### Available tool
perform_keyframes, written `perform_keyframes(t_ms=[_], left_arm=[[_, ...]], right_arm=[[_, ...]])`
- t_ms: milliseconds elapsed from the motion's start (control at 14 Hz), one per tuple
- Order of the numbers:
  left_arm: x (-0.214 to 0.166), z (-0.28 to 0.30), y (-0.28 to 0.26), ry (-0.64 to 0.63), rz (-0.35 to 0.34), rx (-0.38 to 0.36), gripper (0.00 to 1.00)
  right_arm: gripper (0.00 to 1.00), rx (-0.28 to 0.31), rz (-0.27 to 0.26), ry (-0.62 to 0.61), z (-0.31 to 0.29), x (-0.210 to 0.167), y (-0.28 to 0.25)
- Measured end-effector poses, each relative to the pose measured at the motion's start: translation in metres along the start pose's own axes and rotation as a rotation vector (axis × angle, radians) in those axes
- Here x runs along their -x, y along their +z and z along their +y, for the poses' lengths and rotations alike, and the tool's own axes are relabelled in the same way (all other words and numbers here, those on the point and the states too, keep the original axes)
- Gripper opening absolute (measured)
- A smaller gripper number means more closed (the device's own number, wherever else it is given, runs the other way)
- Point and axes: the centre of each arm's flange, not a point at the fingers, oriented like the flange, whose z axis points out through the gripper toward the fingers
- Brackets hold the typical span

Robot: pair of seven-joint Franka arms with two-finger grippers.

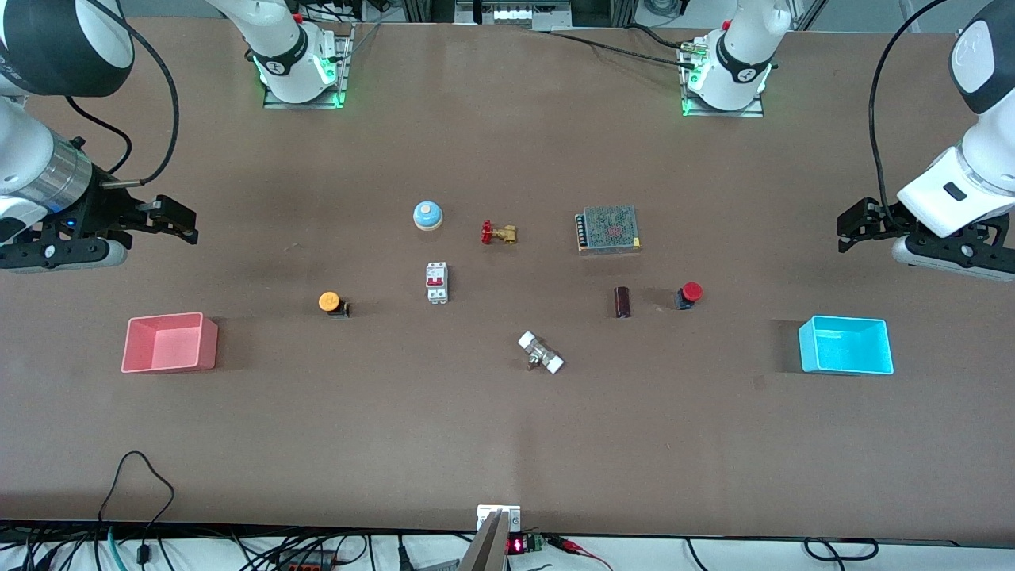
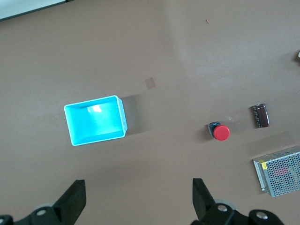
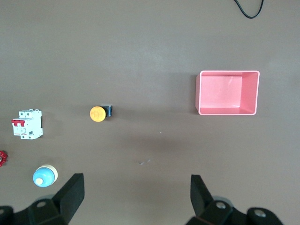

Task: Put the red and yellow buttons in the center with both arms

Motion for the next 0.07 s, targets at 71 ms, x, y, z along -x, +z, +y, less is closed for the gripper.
perform_keyframes(t_ms=[71], left_arm=[[0.0, -0.0001, 0.0, 0.0, 0.0, 0.0, 1.0]], right_arm=[[1.0, 0.0, -0.001, 0.001, 0.0008, -0.0001, 0.0004]])
